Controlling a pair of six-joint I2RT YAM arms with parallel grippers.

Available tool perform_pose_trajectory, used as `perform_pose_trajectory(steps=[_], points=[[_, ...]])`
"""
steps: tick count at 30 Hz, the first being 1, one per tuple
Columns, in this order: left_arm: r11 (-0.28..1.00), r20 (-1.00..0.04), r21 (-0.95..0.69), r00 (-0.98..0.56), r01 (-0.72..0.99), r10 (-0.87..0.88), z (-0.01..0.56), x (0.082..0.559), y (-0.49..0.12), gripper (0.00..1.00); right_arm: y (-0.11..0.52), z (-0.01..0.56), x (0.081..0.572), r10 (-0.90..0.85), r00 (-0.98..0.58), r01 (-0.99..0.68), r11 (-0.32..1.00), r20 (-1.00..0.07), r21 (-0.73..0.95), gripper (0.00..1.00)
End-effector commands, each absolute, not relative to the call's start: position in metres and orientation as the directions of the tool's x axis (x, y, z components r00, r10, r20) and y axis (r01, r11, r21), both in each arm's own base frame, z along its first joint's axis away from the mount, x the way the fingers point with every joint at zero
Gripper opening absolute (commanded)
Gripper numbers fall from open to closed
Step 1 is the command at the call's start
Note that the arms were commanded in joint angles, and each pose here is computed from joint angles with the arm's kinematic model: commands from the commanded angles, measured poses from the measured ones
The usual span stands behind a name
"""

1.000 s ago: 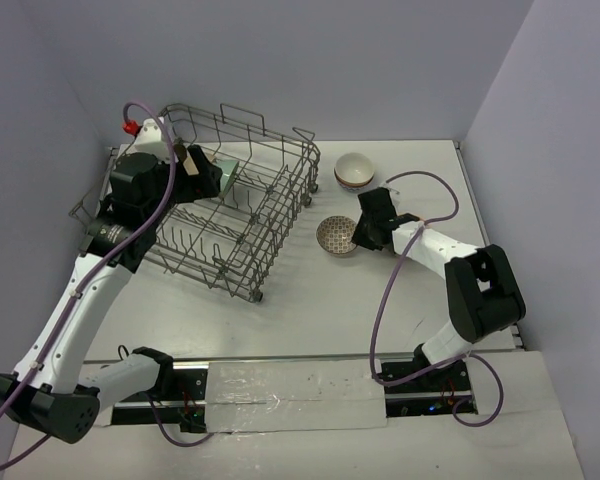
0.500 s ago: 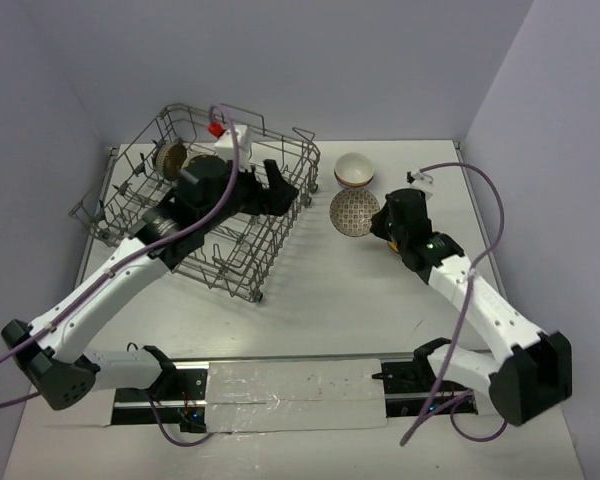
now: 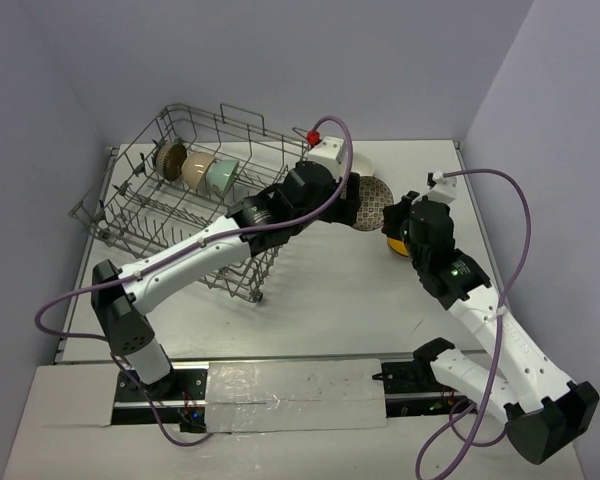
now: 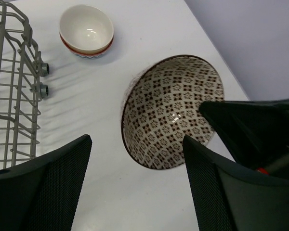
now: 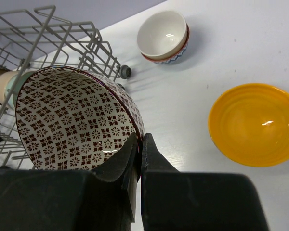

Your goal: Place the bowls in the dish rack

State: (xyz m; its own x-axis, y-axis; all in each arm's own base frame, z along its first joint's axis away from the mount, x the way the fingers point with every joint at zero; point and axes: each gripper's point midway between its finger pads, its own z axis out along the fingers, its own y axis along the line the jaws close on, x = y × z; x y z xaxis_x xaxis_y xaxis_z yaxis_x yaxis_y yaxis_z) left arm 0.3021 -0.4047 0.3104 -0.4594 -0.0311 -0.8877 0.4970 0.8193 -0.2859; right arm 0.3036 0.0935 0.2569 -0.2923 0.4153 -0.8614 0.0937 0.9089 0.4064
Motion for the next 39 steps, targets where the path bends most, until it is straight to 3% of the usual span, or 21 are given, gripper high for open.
perform_pose_trajectory(steps=[1, 5, 8, 11, 18, 24, 27, 28, 30, 31, 33, 39], points=[[0.857, -0.900, -0.257, -0.433, 0.447, -0.043, 0.317, 0.314, -0.405, 0.81, 0.089, 0.296, 0.303, 0.476, -0.153, 0.059, 0.879, -0.866, 0.473, 0.00], [0.867, -0.897, -0.239, -0.442, 0.437, -0.025, 0.308, 0.317, -0.411, 0.67, 0.089, 0.296, 0.303, 0.480, -0.148, 0.053, 0.877, -0.865, 0.478, 0.00], [0.868, -0.898, -0.240, -0.440, 0.435, -0.028, 0.306, 0.318, -0.414, 0.47, 0.092, 0.294, 0.303, 0.480, -0.156, 0.046, 0.877, -0.863, 0.479, 0.00], [0.869, -0.896, -0.243, -0.443, 0.430, -0.032, 0.304, 0.320, -0.416, 0.39, 0.093, 0.294, 0.303, 0.484, -0.157, 0.040, 0.874, -0.861, 0.484, 0.00], [0.874, -0.901, -0.262, -0.429, 0.409, -0.069, 0.308, 0.323, -0.415, 0.02, 0.096, 0.292, 0.302, 0.491, -0.162, 0.023, 0.869, -0.856, 0.494, 0.00], [0.886, -0.918, -0.254, -0.386, 0.388, -0.093, 0.320, 0.328, -0.407, 0.00, 0.105, 0.290, 0.298, 0.495, -0.172, -0.031, 0.862, -0.852, 0.507, 0.01], [0.898, -0.932, -0.240, -0.347, 0.369, -0.106, 0.331, 0.331, -0.398, 0.00, 0.110, 0.289, 0.295, 0.489, -0.180, -0.068, 0.859, -0.853, 0.507, 0.15], [0.900, -0.936, -0.238, -0.335, 0.366, -0.112, 0.334, 0.332, -0.396, 0.00, 0.111, 0.291, 0.294, 0.492, -0.175, -0.080, 0.856, -0.853, 0.510, 0.28], [0.906, -0.948, -0.224, -0.298, 0.360, -0.116, 0.343, 0.334, -0.390, 0.00, 0.116, 0.290, 0.292, 0.479, -0.188, -0.112, 0.857, -0.858, 0.503, 0.43], [0.908, -0.952, -0.220, -0.283, 0.358, -0.119, 0.347, 0.335, -0.388, 0.00, 0.117, 0.290, 0.291, 0.477, -0.188, -0.121, 0.856, -0.858, 0.502, 0.60], [0.921, -0.964, -0.185, -0.246, 0.343, -0.102, 0.357, 0.337, -0.378, 0.00, 0.120, 0.288, 0.289, 0.459, -0.203, -0.140, 0.861, -0.865, 0.489, 0.77], [0.979, -0.998, -0.031, -0.062, 0.199, -0.019, 0.417, 0.346, -0.320, 0.00, 0.119, 0.292, 0.283, 0.429, -0.207, -0.161, 0.872, -0.879, 0.463, 0.95]])
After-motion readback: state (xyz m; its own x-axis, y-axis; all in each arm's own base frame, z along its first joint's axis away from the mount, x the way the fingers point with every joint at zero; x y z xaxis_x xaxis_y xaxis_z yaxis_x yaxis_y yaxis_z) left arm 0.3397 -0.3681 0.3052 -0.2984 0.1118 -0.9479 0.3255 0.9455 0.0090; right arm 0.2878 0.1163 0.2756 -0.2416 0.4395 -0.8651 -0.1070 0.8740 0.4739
